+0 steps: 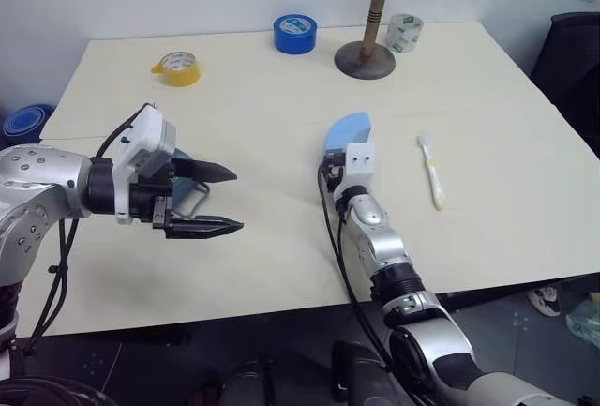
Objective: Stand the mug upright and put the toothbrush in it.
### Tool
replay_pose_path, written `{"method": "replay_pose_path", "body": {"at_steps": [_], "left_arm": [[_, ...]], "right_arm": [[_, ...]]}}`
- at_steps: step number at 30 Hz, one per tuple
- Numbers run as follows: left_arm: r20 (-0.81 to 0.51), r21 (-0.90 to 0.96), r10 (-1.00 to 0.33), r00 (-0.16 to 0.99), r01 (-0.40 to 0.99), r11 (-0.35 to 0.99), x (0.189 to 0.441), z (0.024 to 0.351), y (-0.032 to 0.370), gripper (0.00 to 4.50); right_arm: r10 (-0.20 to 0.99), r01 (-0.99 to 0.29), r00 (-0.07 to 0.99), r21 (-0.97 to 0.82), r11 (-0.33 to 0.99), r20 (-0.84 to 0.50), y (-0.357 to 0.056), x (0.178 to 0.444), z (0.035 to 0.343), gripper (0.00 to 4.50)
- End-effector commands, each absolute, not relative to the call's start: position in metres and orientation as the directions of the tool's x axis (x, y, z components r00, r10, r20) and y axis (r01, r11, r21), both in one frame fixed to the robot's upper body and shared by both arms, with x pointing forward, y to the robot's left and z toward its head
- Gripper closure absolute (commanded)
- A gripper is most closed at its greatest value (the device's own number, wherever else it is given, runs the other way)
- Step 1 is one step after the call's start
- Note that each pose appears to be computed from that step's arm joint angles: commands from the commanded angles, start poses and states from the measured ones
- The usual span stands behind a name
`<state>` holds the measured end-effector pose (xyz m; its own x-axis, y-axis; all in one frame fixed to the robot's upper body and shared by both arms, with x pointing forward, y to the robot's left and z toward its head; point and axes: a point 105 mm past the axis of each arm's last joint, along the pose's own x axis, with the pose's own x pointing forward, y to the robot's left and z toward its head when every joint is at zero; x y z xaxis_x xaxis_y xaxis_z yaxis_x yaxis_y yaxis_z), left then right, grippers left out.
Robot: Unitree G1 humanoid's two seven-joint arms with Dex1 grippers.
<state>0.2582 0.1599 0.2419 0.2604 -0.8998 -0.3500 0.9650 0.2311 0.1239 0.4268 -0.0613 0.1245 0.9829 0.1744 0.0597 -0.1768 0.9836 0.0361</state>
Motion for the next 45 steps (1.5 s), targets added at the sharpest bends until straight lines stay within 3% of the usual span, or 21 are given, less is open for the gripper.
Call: {"method": "replay_pose_path", "body": {"at_steps": [1,8,10,14,18,23,25,28,33,40,45], "left_arm": [[-0.338,0.163,-0.903,0.267,0.961,0.223,0.259,0.247,0.159,0.0],[-0.317,0.139,-0.923,0.216,0.974,0.18,0.261,0.237,0.148,0.0],[-0.303,0.131,-0.933,0.195,0.978,0.162,0.262,0.235,0.143,0.0],[-0.282,0.112,-0.948,0.145,0.987,0.118,0.265,0.227,0.132,0.0],[-0.251,0.091,-0.965,0.075,0.994,0.054,0.267,0.221,0.116,0.0],[-0.231,0.101,-0.972,0.032,0.995,0.008,0.272,0.224,0.108,0.0],[-0.24,0.11,-0.97,0.032,0.994,0.006,0.276,0.224,0.108,0.0],[-0.26,0.124,-0.965,0.04,0.992,0.007,0.28,0.222,0.109,0.0],[-0.281,0.134,-0.959,0.05,0.991,0.012,0.283,0.219,0.111,0.0],[-0.361,0.184,-0.922,0.142,0.98,0.079,0.286,0.206,0.12,0.0],[-0.491,0.294,-0.786,0.375,0.921,0.256,0.306,0.192,0.142,0.0]], "right_arm": [[0.197,-0.201,0.971,0.022,0.979,0.133,-0.059,0.421,0.139,2.56],[0.283,-0.281,0.921,-0.048,0.959,0.269,-0.092,0.379,0.187,2.56],[0.216,-0.193,0.927,-0.104,0.976,0.307,-0.13,0.358,0.205,2.56],[-0.04,0.095,0.951,-0.166,0.982,0.308,-0.228,0.316,0.221,2.56],[-0.219,0.255,0.954,-0.171,0.952,0.202,-0.296,0.272,0.203,2.56],[-0.322,0.329,0.942,-0.075,0.941,0.093,-0.322,0.251,0.165,2.56],[-0.321,0.324,0.944,-0.025,0.946,0.069,-0.321,0.251,0.154,2.56],[-0.299,0.299,0.952,0.005,0.954,0.059,-0.317,0.255,0.146,1.87],[-0.298,0.299,0.954,-0.01,0.954,0.038,-0.318,0.257,0.143,0.12],[-0.217,0.206,0.975,-0.162,0.965,-0.05,-0.307,0.229,0.158,0.02],[0.143,-0.178,0.978,-0.248,0.952,-0.15,-0.267,0.195,0.199,0.02]]}}
